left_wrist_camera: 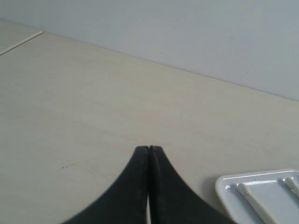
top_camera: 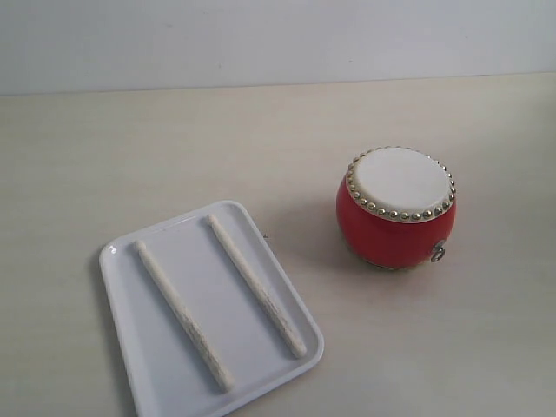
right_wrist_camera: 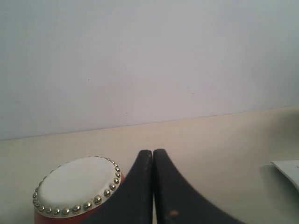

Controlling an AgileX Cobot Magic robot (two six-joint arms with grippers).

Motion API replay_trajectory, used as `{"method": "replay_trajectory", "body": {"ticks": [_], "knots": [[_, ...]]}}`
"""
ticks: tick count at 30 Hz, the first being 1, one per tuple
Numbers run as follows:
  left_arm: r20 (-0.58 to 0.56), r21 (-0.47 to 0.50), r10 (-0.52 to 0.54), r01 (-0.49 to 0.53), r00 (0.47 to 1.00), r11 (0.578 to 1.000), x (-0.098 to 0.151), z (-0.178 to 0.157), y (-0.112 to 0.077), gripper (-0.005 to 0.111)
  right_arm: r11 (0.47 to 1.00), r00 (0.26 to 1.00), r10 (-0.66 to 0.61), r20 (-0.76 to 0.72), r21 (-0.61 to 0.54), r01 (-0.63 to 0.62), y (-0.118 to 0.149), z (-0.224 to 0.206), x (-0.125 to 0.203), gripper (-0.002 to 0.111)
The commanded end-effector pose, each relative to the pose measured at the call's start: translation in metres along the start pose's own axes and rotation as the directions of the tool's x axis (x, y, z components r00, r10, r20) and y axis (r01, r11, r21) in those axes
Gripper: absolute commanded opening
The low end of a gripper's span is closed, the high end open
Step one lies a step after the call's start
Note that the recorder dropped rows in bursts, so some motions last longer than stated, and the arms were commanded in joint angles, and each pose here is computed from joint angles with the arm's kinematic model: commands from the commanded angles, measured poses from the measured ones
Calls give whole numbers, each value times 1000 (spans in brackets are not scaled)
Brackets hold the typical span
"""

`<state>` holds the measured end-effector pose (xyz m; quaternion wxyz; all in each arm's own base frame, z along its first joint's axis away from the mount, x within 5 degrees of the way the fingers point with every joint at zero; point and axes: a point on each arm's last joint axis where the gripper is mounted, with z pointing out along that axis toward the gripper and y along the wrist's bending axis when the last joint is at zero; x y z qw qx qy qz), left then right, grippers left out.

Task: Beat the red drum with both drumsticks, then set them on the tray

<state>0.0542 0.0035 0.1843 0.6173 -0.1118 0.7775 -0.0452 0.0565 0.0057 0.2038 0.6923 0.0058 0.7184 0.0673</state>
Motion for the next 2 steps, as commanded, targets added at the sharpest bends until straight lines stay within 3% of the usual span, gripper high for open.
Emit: {"method": "replay_trajectory", "body": {"ticks": [1,2], "knots": [[7,3,-6,6,1000,1000,0,0,0,0,1000,1000,-3,-4,5,3,0,0,2,0],[7,3,-6,6,1000,1000,0,0,0,0,1000,1000,-3,-4,5,3,0,0,2,0]]}}
